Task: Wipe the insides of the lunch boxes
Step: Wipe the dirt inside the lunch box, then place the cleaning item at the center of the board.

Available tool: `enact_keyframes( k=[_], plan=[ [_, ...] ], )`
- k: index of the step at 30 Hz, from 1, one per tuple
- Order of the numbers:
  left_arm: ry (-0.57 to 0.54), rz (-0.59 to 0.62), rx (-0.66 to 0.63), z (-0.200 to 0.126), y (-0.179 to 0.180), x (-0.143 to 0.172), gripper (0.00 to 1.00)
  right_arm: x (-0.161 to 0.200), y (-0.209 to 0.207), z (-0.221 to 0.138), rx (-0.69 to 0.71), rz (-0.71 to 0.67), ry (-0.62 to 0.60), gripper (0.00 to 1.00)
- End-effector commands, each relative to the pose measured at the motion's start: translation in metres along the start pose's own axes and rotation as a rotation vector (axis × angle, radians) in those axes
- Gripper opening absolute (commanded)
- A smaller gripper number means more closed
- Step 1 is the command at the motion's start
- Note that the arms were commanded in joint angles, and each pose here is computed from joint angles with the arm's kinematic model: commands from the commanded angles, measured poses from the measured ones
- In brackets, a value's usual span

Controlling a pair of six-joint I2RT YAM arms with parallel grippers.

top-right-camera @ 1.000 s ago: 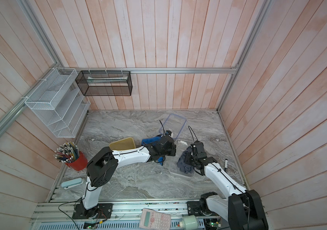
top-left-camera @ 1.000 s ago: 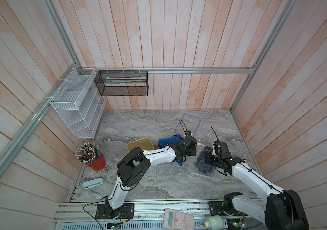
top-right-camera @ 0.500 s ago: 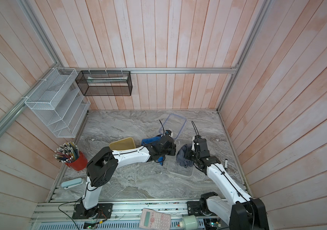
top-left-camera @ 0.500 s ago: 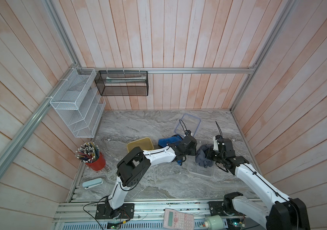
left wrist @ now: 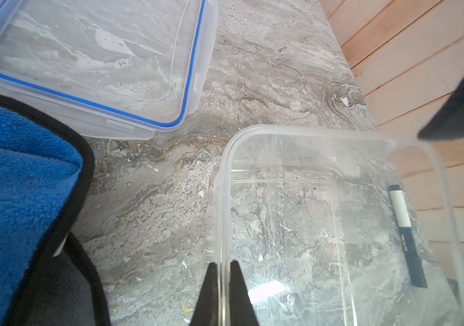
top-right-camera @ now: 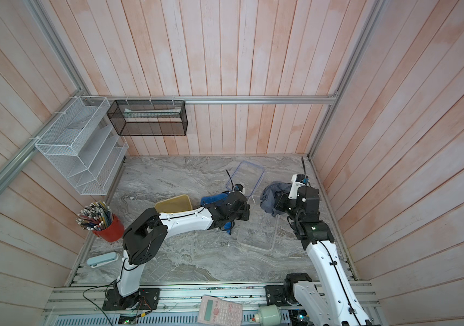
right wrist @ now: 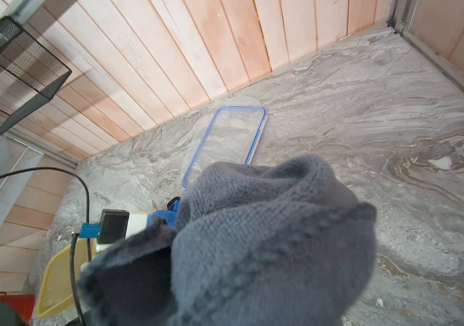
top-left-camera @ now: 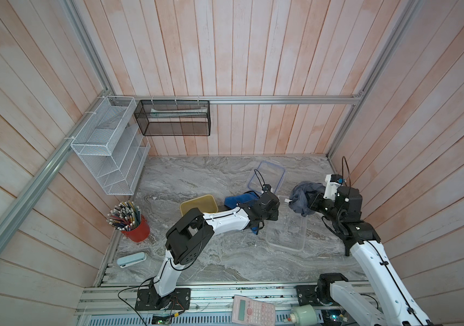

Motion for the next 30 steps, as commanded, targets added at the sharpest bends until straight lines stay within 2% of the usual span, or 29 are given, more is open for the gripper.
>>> enact_keyframes(
  k=[1,7,11,18,24,30],
  plan=[
    [-0.04,0.009,0.03,-0.01,-0.013,-0.014,0.0,-0.025,0.003,-0.012,-0.054,-0.014,-0.067,0.0],
    [-0.037,0.011,0.019,-0.01,-0.009,-0.012,0.0,-0.059,-0.016,-0.03,-0.021,0.003,-0.183,0.0],
    [-0.038,0.009,0.02,-0.01,-0.009,-0.012,0.0,-0.066,-0.047,-0.034,0.055,0.059,-0.215,0.0],
    [-0.046,0.012,0.019,-0.012,-0.01,-0.014,0.0,-0.031,-0.118,-0.016,0.14,0.238,-0.145,0.0],
    [-0.043,0.009,0.031,-0.009,-0.014,-0.016,0.0,-0.001,-0.14,0.009,0.129,0.333,-0.063,0.0],
    [-0.04,0.012,0.026,-0.009,-0.013,-0.016,0.0,0.006,-0.155,0.027,0.128,0.381,-0.062,0.0]
  ],
)
Point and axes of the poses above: each gripper's point midway between its finger pads, its own z axis out along the fingers, its own y axis along the line the jaws close on, x = y × z, the point moved 3 cm from there along -z, back along the fingers, and after that the axes turned 5 degrees about -z, right-handed, at the moved point
